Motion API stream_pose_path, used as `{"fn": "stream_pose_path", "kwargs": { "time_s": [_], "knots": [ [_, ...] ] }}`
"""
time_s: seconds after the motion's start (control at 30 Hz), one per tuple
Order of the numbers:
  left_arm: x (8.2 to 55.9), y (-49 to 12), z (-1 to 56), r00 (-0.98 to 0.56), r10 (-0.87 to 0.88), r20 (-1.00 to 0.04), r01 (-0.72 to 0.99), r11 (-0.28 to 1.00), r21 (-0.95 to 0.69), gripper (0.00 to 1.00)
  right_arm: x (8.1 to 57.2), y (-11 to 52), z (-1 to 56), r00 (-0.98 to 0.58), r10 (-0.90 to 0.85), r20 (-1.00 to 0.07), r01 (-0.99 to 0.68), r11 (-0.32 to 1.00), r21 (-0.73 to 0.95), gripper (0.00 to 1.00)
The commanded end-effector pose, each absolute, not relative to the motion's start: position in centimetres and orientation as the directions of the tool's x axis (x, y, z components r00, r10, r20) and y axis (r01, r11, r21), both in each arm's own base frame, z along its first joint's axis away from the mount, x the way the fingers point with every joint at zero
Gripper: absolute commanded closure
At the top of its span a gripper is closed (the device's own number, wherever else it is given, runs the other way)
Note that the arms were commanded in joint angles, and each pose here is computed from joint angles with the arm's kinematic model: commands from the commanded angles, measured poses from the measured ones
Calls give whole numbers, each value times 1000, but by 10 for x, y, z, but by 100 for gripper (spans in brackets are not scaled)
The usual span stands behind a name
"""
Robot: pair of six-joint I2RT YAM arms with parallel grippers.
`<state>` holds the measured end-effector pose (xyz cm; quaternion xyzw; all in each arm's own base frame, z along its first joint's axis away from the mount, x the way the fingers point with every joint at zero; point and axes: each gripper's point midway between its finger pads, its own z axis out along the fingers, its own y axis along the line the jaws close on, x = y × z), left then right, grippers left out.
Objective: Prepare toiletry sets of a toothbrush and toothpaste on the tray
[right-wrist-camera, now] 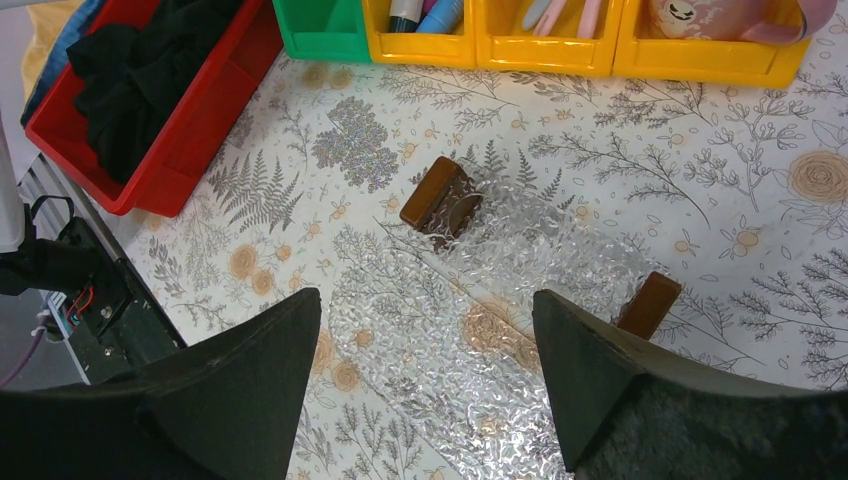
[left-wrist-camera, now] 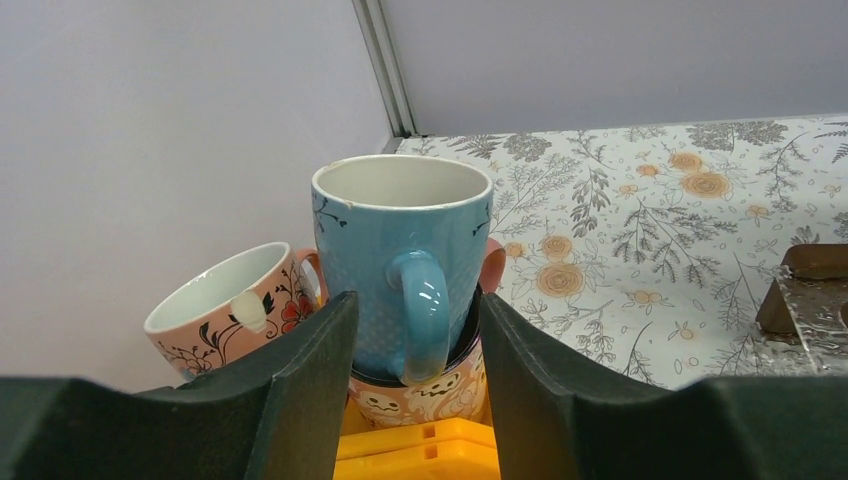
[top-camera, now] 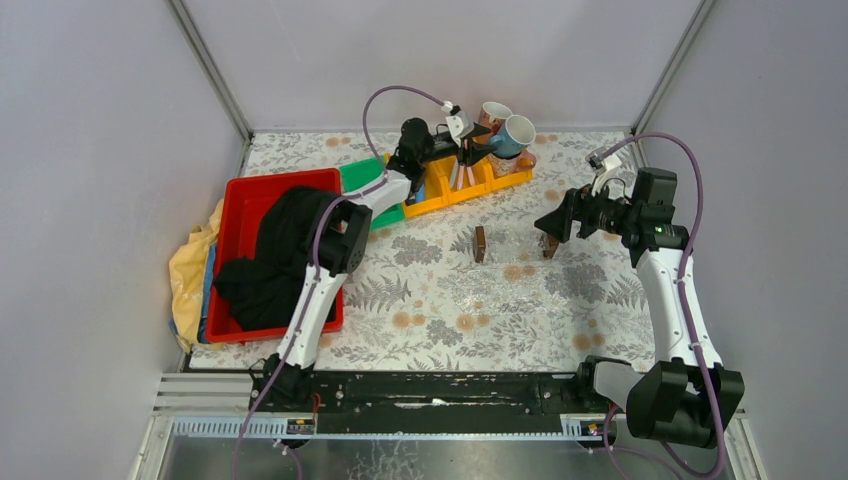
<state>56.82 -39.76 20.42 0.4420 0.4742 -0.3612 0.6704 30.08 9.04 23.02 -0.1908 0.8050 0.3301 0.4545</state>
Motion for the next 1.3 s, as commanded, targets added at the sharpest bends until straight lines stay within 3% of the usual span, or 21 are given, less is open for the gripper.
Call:
{"fn": "stream_pose_path", "kwargs": {
  "time_s": [0.0,0.23,0.5,0.87,1.27],
  "knots": [
    [573,-406,208,326,-61,-943,890,355,285,46,304,89,241,-480,-16,-877,-628,704,331,15],
    [575,-415,198,334,-34,-942,881,366,300,51,304,88,240,-483,-14,-875,-626,704,334,16],
    [578,-422,195,357,-12,-934,860,395,323,63,305,88,240,-483,-14,-875,-625,705,334,15],
    [576,-425,222,404,-29,-914,838,412,357,100,305,87,239,-486,-13,-874,-623,706,336,15],
    [558,-423,318,526,-184,-831,784,485,389,100,307,85,236,-491,-11,-871,-615,713,337,15]
  ]
}}
